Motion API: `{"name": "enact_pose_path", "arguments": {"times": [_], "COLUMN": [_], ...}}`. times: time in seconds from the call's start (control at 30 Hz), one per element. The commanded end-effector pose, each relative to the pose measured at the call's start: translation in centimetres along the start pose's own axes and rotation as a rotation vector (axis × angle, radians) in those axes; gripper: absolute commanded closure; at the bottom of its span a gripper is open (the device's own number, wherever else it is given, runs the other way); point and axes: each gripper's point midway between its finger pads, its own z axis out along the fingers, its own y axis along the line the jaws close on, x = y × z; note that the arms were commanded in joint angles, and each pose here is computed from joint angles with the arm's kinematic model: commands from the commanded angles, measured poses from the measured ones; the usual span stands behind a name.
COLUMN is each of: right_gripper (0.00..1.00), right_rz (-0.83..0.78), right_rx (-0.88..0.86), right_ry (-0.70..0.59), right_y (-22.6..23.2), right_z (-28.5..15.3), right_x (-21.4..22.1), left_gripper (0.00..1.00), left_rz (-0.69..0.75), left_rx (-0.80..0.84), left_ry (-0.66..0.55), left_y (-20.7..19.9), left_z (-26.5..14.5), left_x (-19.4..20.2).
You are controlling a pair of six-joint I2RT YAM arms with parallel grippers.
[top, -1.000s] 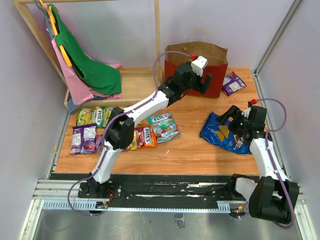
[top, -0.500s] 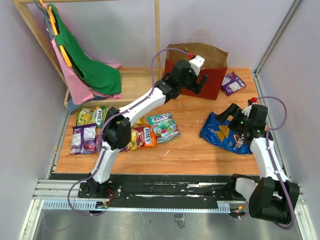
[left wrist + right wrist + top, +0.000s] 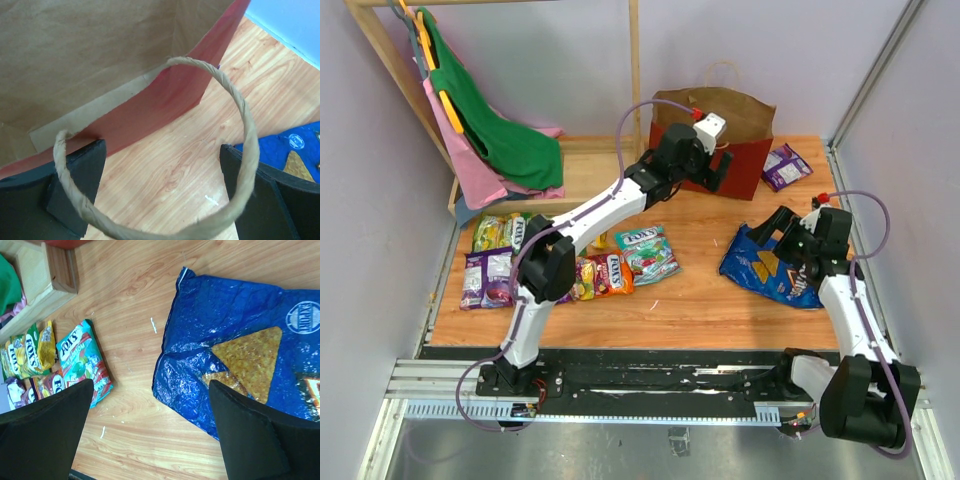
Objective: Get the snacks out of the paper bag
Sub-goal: Adjust the paper bag at the center of the board.
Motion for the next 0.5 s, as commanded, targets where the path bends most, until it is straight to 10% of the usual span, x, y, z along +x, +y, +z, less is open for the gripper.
{"name": "enact_pose_path", "arguments": {"times": [0.0, 0.47], "right_gripper": [0.0, 0.02], "right_rz": [-0.037, -0.108], "right_rx": [-0.057, 0.016], "right_ry": [0.002, 0.06], "right_y": [2.1, 0.9], "right_z": [0.4, -2.6], "right_x": [-0.5, 2.7], "left_gripper": [0.0, 0.0], "left_rz": [-0.008, -0.091], "left_rx": [-0.043, 0.044], "left_ry": [-0.044, -0.152], "left_y": [0.8, -0.9], "left_z": [1.5, -8.3], "left_x": [-0.6, 0.9]}}
